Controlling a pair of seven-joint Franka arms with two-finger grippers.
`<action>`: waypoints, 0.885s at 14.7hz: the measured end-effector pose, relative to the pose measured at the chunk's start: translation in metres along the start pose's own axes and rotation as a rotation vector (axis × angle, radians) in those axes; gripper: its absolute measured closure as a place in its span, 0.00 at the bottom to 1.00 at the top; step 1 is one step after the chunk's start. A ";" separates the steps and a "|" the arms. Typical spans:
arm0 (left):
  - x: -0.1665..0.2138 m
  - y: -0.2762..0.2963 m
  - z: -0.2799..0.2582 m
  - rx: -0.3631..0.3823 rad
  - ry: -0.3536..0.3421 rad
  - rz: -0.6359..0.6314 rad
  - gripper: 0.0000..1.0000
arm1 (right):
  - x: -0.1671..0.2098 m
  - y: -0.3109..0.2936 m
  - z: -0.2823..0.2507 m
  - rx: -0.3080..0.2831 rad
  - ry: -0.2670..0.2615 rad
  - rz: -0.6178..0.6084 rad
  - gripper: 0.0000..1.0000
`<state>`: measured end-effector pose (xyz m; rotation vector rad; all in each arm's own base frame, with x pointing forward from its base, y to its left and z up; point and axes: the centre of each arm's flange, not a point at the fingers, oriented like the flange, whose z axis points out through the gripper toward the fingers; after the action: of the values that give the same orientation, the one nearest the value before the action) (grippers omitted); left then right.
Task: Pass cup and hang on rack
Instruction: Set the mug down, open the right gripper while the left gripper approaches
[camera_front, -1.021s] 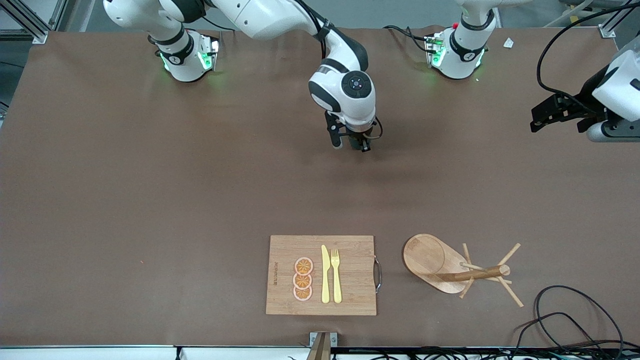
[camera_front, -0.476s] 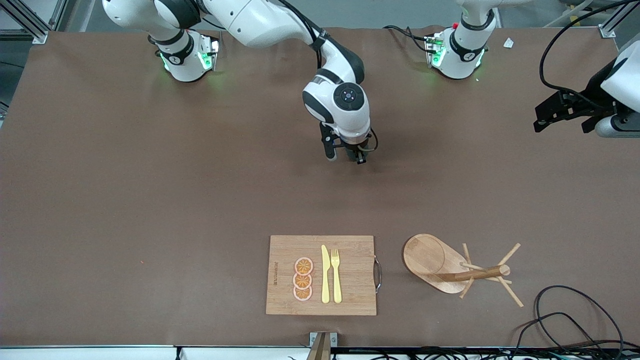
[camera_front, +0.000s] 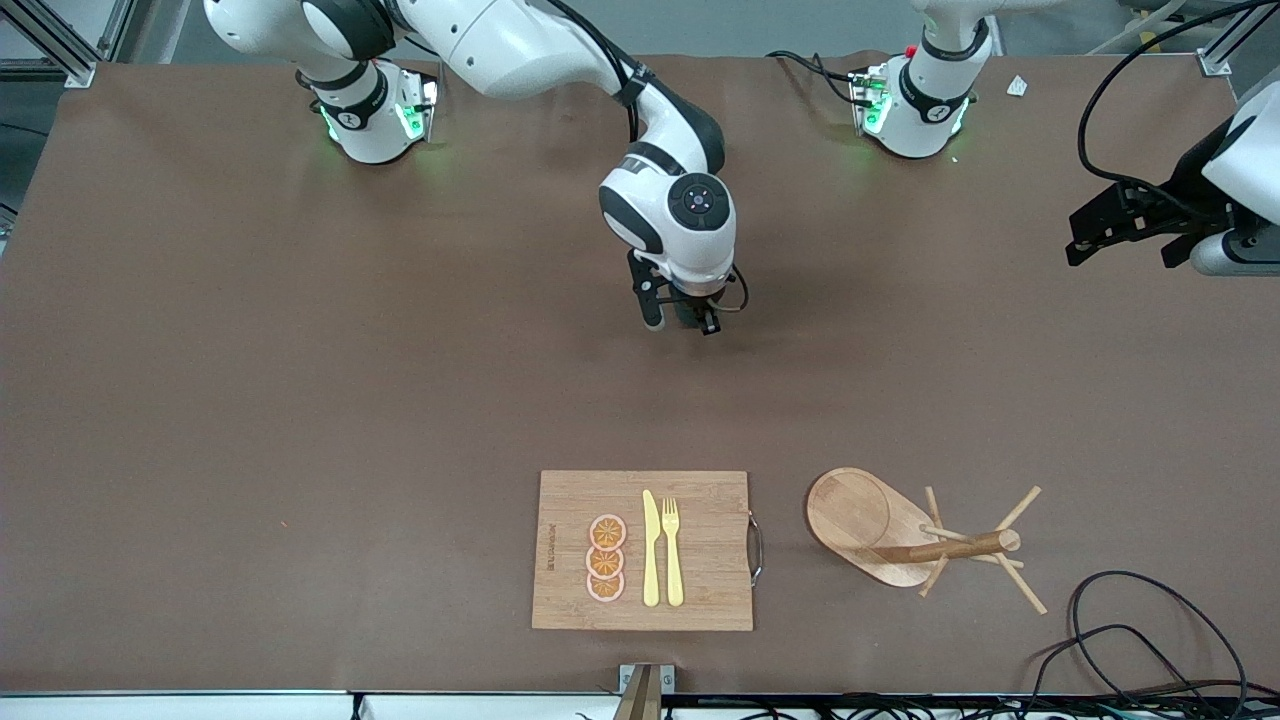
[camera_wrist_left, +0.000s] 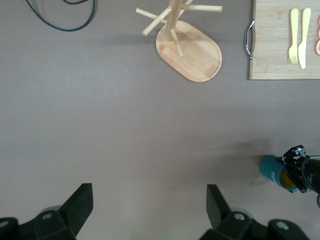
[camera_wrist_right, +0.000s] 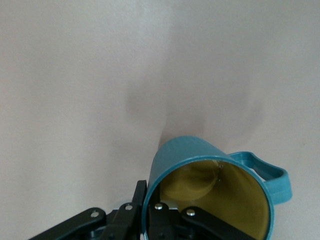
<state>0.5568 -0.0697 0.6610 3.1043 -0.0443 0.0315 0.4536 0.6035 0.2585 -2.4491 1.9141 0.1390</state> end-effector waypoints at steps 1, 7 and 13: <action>0.000 0.001 0.000 -0.009 0.002 0.000 0.00 | 0.002 -0.002 -0.001 0.001 0.000 -0.003 0.95; 0.001 0.001 -0.001 -0.017 0.012 0.000 0.00 | 0.013 -0.011 -0.002 0.003 0.000 -0.014 0.95; 0.001 0.001 -0.001 -0.017 0.011 -0.001 0.00 | 0.013 -0.010 -0.001 0.001 0.000 -0.024 0.67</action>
<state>0.5581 -0.0704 0.6622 3.0873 -0.0423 0.0479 0.4668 0.5938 0.2581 -2.4699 1.8841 0.1374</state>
